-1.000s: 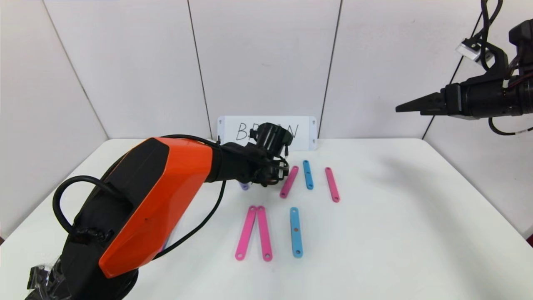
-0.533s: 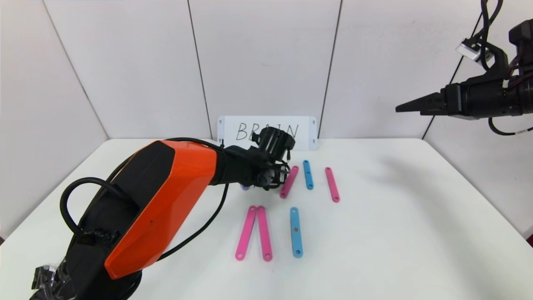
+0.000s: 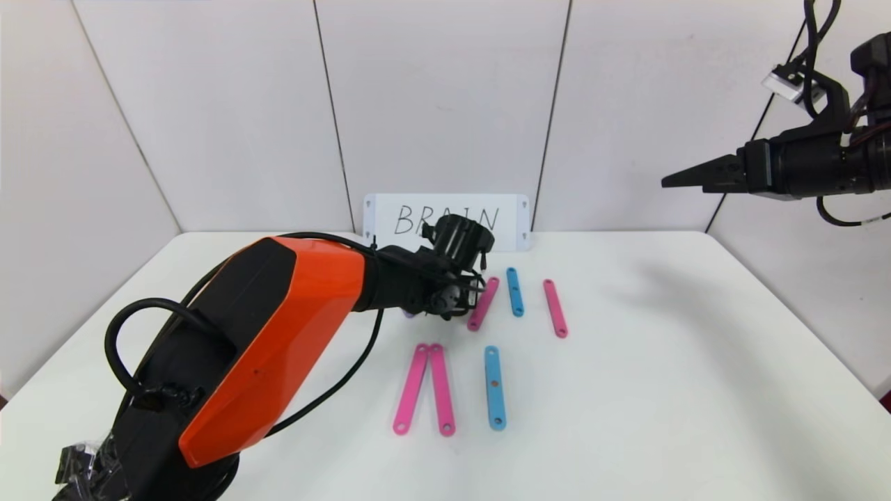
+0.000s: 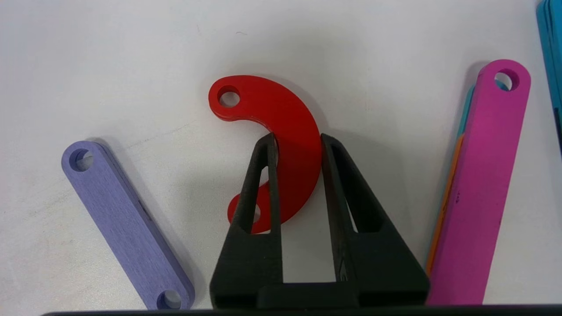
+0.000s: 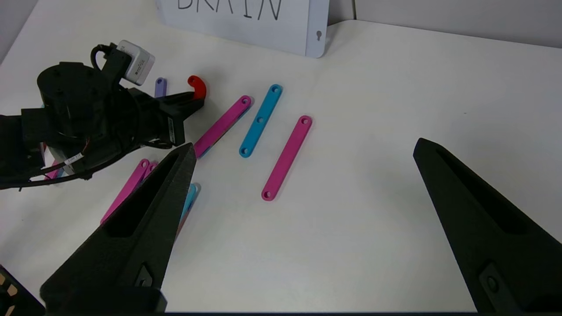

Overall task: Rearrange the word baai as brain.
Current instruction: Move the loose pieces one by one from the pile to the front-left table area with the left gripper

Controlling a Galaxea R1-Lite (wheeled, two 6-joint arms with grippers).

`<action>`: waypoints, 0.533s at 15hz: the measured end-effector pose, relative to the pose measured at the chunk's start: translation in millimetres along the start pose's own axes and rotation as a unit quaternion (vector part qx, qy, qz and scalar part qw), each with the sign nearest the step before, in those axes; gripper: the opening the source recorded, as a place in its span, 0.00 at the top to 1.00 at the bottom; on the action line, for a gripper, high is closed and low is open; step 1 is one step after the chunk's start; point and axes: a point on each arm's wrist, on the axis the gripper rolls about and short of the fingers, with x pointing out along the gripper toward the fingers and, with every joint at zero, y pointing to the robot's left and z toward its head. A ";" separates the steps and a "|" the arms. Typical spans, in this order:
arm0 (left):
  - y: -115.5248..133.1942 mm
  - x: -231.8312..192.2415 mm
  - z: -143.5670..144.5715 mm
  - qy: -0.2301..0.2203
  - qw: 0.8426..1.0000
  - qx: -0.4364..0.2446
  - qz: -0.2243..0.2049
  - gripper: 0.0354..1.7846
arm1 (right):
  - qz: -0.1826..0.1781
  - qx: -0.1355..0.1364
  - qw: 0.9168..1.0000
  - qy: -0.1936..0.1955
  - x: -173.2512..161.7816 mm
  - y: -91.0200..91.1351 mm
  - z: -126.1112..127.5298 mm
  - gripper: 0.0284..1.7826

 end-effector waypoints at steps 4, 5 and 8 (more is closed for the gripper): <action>0.2 0.0 -0.6 0.003 1.000 0.001 0.001 0.85 | 0.000 0.000 1.000 -0.001 -0.6 0.4 0.2 0.03; 0.3 -0.1 -0.7 0.003 1.000 0.001 0.002 0.85 | 0.000 0.000 1.000 -0.001 -0.7 0.5 0.2 0.03; 1.4 -1.9 1.0 0.003 1.000 0.004 0.004 0.85 | 0.000 -0.001 1.000 -0.002 -1.5 1.0 0.5 0.03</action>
